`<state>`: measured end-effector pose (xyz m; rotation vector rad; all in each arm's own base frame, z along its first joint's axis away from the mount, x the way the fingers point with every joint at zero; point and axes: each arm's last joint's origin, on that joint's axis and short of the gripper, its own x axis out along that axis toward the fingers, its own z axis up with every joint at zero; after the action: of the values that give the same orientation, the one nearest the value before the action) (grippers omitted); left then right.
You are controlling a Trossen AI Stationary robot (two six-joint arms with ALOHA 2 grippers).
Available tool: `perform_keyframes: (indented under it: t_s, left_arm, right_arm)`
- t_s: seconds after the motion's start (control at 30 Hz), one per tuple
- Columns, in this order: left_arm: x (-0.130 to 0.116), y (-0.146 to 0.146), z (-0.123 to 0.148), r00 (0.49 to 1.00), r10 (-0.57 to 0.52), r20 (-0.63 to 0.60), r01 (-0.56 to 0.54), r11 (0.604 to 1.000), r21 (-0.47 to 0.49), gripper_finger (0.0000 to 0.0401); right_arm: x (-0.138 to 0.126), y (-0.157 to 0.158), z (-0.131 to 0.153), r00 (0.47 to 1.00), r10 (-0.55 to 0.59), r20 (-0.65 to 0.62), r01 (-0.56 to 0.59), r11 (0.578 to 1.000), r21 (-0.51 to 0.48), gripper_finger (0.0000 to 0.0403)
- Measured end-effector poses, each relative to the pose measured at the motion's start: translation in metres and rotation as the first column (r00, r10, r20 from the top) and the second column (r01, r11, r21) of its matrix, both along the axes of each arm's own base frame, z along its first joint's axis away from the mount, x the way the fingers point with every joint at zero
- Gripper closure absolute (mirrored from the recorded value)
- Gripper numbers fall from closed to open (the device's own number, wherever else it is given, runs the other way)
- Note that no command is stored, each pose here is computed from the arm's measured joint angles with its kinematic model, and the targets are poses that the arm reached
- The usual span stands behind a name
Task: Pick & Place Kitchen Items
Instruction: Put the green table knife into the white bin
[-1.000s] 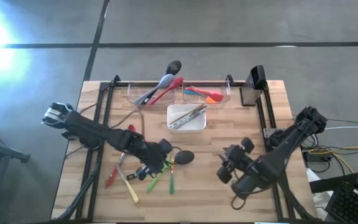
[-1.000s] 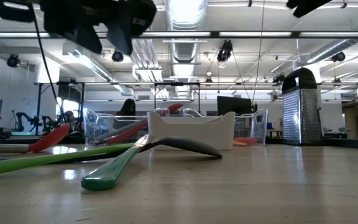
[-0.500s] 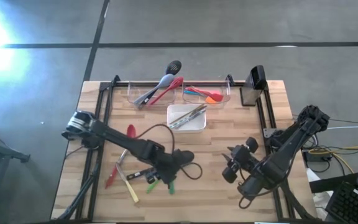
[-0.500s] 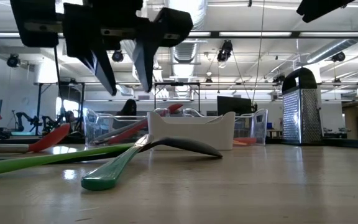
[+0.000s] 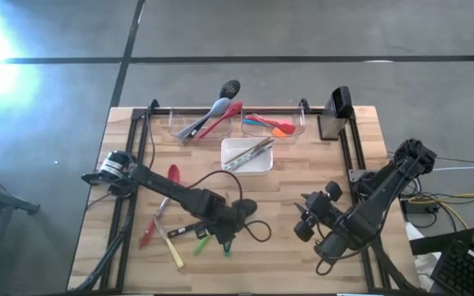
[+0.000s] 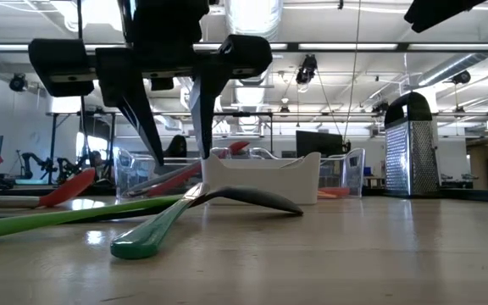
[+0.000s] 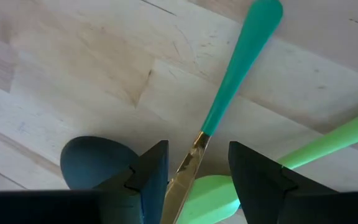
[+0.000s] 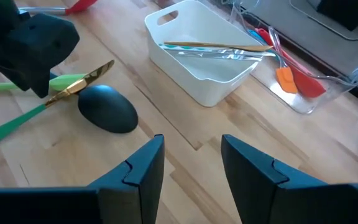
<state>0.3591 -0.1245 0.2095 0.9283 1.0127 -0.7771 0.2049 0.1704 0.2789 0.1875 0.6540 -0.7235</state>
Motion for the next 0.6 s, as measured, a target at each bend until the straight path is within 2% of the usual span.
perform_keyframes:
  t_s: [0.33,0.6]
  left_arm:
    - [0.002,-0.002,-0.007,1.000,-0.011,0.006,0.011,1.000,0.002,0.0231]
    - [0.007,-0.006,-0.038,0.996,-0.036,-0.084,0.040,0.998,0.044,0.0231]
  right_arm:
    - [0.000,0.000,0.000,1.000,0.002,0.008,-0.002,1.000,-0.006,0.0252]
    - [0.001,0.000,0.000,1.000,0.004,0.010,-0.004,1.000,-0.004,0.0252]
